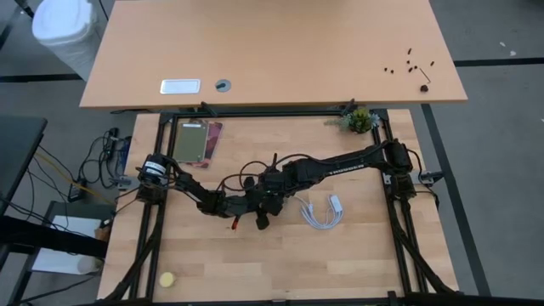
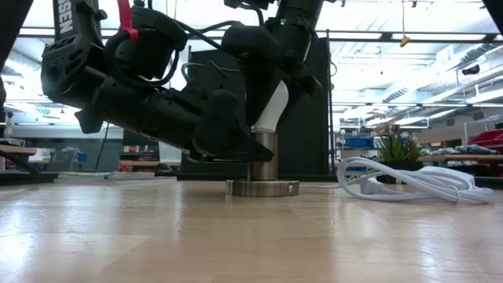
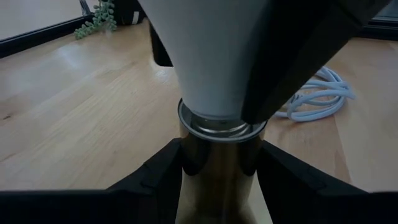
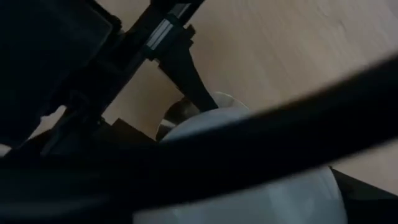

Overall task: Screw lightbulb
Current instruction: Insert the white lightbulb into the desk lamp

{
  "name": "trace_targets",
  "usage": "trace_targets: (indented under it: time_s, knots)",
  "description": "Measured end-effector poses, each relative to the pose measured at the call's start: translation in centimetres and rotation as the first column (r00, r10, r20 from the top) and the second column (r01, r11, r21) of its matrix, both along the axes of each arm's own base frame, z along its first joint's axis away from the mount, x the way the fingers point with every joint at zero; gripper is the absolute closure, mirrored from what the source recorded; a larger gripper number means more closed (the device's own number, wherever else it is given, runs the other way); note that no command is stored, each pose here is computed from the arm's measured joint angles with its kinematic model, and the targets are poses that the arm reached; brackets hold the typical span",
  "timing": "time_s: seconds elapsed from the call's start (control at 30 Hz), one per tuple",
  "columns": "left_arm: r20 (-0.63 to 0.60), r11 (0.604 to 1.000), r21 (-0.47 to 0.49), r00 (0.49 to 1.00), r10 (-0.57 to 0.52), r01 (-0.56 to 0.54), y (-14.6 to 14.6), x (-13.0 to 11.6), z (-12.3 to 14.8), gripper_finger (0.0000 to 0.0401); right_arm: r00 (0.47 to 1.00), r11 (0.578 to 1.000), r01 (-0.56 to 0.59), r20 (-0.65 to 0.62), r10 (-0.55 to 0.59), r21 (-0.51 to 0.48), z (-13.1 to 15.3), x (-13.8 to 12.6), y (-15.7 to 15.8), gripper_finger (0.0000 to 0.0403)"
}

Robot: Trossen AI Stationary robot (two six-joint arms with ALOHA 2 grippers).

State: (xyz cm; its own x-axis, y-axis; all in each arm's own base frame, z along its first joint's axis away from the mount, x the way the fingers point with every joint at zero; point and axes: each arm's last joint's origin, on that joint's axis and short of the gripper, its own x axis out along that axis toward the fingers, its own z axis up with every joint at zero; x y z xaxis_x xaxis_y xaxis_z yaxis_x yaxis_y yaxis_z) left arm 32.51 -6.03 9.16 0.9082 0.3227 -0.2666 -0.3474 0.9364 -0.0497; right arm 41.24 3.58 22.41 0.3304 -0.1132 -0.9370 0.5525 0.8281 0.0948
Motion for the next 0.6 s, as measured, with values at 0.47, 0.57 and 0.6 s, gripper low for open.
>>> trace_targets:
  time_s: [0.47,0.57,0.6]
  knots:
    - [-0.006,0.999,0.052,1.000,0.001,-0.001,0.23,0.05,0.09,0.0215,0.999,1.000,-0.021,0.043,0.021,-0.004,-0.03,0.44,0.39,0.0113]
    - [-0.006,0.999,0.051,1.000,0.003,-0.003,0.20,0.04,0.08,0.0215,0.995,0.995,-0.095,0.032,0.096,-0.010,-0.04,0.43,0.43,0.0091]
    - [-0.006,0.999,0.048,1.000,0.004,-0.004,0.22,0.04,0.07,0.0215,0.992,0.993,-0.119,0.026,0.120,-0.013,-0.05,0.40,0.44,0.0083]
